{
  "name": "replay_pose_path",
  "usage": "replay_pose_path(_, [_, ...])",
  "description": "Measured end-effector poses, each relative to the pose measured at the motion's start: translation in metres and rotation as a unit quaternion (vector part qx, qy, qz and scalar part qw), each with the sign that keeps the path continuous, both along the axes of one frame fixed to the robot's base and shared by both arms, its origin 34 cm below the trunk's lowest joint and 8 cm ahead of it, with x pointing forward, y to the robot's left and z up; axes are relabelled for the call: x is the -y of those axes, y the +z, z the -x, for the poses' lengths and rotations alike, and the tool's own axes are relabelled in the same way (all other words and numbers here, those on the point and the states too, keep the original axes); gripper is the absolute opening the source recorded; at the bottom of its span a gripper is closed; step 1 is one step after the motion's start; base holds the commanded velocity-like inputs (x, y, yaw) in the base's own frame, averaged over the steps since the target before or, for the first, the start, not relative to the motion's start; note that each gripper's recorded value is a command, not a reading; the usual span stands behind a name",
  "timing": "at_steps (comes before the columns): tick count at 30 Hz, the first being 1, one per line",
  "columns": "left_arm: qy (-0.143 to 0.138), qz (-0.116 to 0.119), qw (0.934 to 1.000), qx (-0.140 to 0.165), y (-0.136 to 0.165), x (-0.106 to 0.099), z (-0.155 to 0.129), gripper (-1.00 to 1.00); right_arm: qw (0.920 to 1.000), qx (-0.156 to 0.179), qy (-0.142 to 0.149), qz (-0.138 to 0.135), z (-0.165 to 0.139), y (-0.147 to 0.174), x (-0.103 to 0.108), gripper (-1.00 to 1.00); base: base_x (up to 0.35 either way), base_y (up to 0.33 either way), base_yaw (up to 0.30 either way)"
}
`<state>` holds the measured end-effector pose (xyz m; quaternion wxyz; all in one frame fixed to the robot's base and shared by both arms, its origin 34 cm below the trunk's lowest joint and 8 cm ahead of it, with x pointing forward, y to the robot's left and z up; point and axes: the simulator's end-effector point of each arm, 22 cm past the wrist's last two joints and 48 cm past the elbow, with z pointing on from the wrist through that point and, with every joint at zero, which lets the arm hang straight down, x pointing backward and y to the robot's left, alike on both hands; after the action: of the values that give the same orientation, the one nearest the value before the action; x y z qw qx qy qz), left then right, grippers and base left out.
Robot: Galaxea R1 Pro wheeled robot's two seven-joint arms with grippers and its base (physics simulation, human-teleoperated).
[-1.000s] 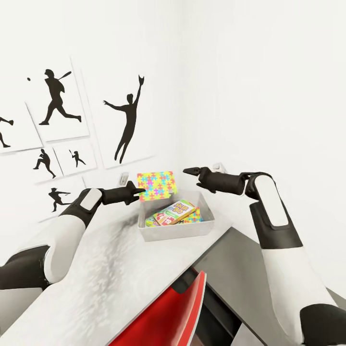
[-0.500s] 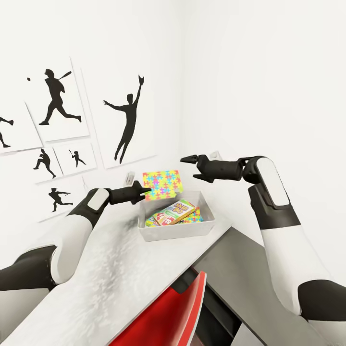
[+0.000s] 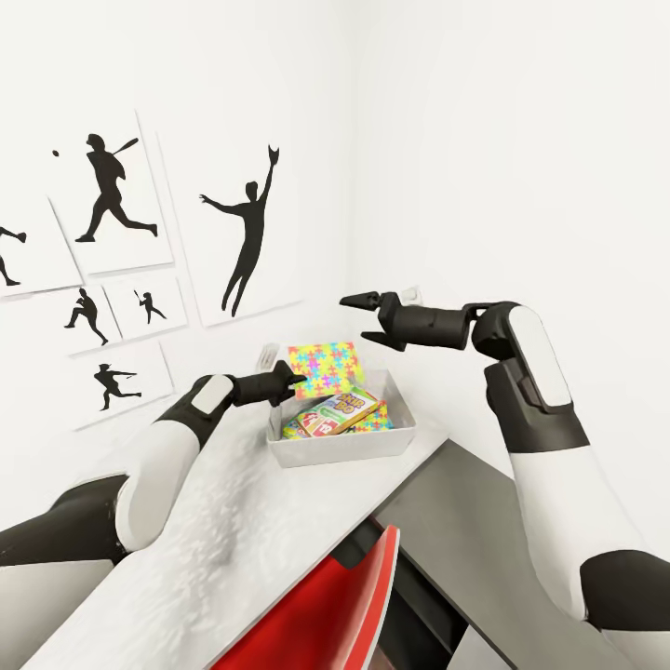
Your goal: Put all the toys in the child's room - the three board games (two on the bed and one on the table), the two jigsaw puzzles on the table, and the tennis ball on the table - inside the toy box on the table in the child's room.
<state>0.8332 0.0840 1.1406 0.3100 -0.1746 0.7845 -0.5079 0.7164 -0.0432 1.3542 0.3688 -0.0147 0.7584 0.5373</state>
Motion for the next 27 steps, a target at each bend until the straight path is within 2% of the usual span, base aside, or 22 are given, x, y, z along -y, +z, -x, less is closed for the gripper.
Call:
replay_pose_path(7, [0.011,-0.003,0.9999,-0.008,-0.007,-0.005,-0.002,-1.0,1.0,0.008,0.001,0.001,0.009,-0.002,-0.001,1.0,0.0,0.0,0.0])
replay_pose_path(13, [0.026,0.024,0.9993,-0.013,-0.002,-0.012,-0.005,-1.0,0.9999,0.004,-0.006,0.007,0.008,-0.006,0.002,1.0,0.0,0.0,0.0])
replay_pose_path(22, [0.034,0.033,0.9987,-0.016,0.0,-0.019,-0.007,-1.0,0.9999,0.004,-0.006,0.008,0.007,-0.006,0.002,1.0,0.0,0.0,0.0])
replay_pose_path(27, [0.04,0.048,0.9979,-0.015,0.005,-0.024,-0.009,-1.0,0.9999,0.003,-0.008,0.007,0.007,-0.006,0.003,1.0,0.0,0.0,0.0])
